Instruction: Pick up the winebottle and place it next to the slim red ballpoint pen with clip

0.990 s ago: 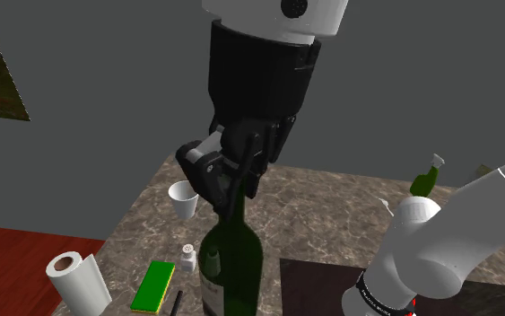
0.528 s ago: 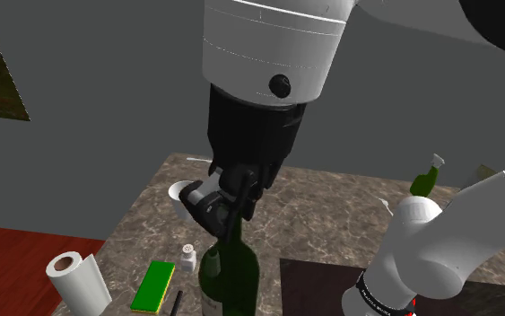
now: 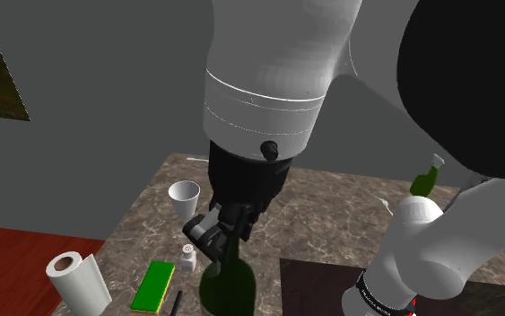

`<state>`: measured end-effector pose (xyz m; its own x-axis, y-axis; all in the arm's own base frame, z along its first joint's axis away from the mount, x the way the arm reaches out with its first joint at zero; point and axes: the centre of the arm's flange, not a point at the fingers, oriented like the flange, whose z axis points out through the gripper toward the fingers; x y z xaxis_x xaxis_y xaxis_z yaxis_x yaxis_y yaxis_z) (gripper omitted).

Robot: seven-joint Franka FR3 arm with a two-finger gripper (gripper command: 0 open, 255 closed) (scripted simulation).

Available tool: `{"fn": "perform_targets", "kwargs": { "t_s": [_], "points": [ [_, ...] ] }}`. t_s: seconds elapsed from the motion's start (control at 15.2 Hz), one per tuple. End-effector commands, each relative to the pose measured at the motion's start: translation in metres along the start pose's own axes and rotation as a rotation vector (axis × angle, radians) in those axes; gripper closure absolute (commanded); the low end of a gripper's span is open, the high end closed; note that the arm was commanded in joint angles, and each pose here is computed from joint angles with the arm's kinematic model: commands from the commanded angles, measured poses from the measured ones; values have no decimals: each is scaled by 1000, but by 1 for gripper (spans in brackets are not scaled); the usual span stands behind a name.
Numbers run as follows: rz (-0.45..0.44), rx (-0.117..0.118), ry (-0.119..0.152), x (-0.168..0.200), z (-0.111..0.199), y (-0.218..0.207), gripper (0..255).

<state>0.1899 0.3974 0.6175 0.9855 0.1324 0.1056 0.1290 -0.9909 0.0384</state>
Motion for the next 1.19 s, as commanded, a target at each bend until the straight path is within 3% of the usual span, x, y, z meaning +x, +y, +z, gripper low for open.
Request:
{"fn": "perform_targets", "kwargs": {
  "t_s": [0.0, 1.12],
  "points": [
    [0, 1, 1, -1, 11, -1, 255],
    [0, 1, 1, -10, 100, -5, 255]
  ]
}}
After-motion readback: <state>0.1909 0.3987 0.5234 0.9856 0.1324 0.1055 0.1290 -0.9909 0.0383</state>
